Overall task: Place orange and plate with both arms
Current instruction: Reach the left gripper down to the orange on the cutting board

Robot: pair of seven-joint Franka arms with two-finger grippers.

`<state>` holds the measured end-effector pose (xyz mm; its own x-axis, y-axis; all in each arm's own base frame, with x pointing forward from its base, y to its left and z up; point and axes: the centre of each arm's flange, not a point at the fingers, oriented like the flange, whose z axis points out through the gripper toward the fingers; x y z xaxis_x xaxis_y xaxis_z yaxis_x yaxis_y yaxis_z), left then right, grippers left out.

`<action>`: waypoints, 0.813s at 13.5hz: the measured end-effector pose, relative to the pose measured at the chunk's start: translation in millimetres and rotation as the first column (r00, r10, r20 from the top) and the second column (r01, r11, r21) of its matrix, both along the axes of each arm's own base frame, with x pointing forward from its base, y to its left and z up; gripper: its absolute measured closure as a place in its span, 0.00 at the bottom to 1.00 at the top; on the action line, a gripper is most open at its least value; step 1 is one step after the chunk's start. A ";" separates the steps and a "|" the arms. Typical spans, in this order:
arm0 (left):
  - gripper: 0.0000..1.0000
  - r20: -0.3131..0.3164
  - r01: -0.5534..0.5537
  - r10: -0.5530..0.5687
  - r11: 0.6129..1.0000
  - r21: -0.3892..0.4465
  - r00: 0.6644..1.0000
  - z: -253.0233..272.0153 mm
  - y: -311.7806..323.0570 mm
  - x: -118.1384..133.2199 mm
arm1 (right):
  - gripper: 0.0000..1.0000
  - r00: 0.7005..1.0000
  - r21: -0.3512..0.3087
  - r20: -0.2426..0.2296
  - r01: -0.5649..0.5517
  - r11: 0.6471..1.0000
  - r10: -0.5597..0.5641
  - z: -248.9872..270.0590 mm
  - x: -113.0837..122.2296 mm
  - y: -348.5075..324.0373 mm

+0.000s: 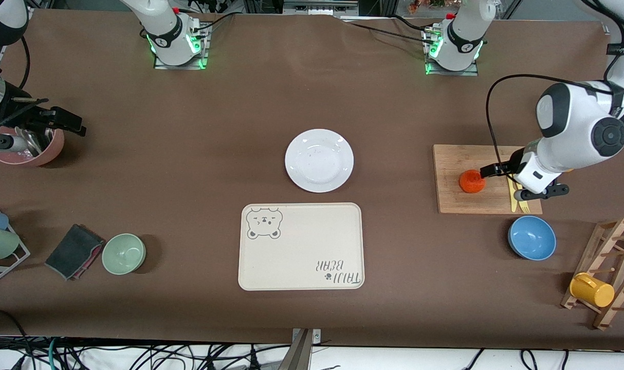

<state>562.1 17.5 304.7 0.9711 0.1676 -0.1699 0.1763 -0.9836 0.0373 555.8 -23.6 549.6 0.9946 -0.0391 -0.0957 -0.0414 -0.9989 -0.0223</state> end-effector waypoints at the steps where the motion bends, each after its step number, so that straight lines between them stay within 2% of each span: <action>1: 0.00 0.008 0.008 -0.008 1.000 0.004 1.000 -10.5 -1.2 0.5 | 0.00 1.000 0.000 0.000 0.000 1.000 0.000 0.0 0.0 0.0; 6: 0.00 0.019 0.026 -0.026 1.000 0.009 0.999 -71.6 -5.7 -9.1 | 0.00 1.000 0.000 0.000 0.000 1.000 0.000 -0.1 0.0 0.0; 11: 0.00 -0.004 0.035 -0.035 0.999 0.005 0.999 -90.3 -8.8 -18.4 | 0.00 1.000 0.000 0.000 0.000 1.000 0.000 -0.2 0.1 0.0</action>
